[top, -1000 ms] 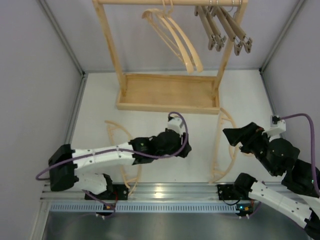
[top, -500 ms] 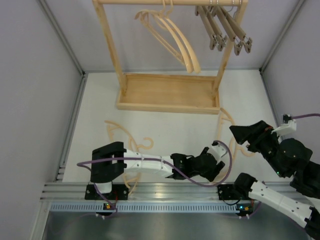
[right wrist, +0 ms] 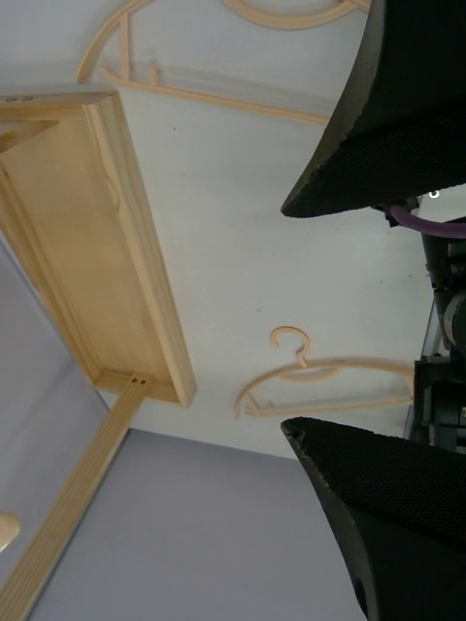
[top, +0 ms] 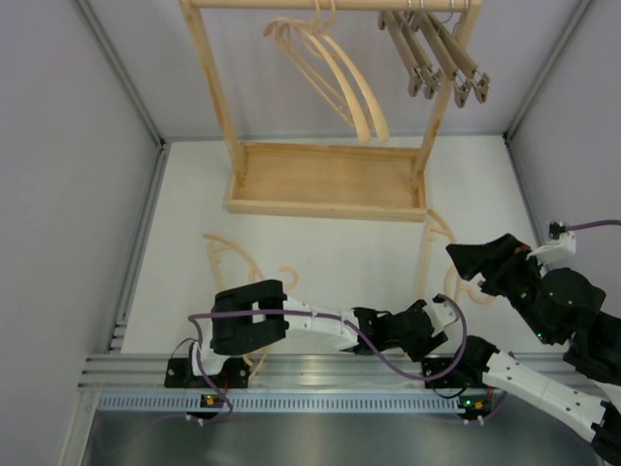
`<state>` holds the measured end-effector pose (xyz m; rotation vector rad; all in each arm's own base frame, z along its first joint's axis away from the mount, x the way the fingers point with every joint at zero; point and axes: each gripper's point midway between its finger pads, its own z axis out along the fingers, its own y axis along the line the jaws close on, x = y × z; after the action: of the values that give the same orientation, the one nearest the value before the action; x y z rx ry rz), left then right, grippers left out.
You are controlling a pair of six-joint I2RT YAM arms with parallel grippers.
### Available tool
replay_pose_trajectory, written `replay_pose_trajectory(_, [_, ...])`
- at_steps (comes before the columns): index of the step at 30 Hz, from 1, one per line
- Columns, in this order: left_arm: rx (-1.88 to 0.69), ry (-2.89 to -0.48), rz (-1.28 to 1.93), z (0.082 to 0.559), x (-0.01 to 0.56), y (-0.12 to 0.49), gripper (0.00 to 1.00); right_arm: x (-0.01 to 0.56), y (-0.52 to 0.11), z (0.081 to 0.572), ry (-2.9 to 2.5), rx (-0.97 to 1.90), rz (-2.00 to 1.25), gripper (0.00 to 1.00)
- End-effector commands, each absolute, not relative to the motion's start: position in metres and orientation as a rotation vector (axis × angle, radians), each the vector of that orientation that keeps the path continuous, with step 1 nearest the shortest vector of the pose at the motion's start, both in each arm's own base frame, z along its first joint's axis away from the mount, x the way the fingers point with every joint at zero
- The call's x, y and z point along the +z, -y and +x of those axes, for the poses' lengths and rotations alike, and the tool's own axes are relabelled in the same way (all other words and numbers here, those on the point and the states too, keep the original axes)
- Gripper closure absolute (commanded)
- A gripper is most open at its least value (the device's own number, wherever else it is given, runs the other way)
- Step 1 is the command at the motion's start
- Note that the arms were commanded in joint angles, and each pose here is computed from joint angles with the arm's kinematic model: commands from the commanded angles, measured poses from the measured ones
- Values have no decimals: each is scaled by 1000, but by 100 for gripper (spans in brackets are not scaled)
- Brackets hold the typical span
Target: Organize the hangers
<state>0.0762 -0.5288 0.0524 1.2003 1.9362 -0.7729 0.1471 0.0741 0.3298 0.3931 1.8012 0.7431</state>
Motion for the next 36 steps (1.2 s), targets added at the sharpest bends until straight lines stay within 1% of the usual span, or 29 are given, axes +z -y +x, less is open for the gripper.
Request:
replay_pose_trajectory(1, [-839, -1811, 1183, 78, 78, 555, 40, 330, -71, 144, -1818, 726, 377, 20])
replay_pose_trajectory(24, [-713, -1825, 1267, 86, 36, 557, 40, 321, -68, 143, -1830, 715, 386, 19])
replay_pose_trajectory(27, [-690, -1843, 1271, 87, 28, 552, 46, 319, -69, 143, -1836, 712, 383, 19])
replay_pose_trajectory(28, [-682, -1848, 1274, 88, 25, 550, 52, 319, -69, 143, -1836, 712, 383, 19])
replay_pose_trajectory(31, [-661, -1867, 1271, 88, 20, 540, 59, 319, -69, 143, -1835, 715, 384, 19])
replay_pose_trajectory(32, [-655, -1870, 1272, 88, 18, 537, 66, 318, -69, 143, -1837, 712, 384, 19])
replay_pose_trajectory(34, [-647, -1876, 1265, 89, 18, 530, 71, 316, -69, 144, -1841, 706, 384, 19])
replay_pose_trajectory(35, [-643, -1880, 1262, 89, 18, 527, 78, 316, -70, 144, -1844, 704, 382, 19])
replay_pose_trajectory(36, [-644, -1881, 1259, 89, 19, 525, 81, 315, -70, 144, -1845, 704, 383, 19])
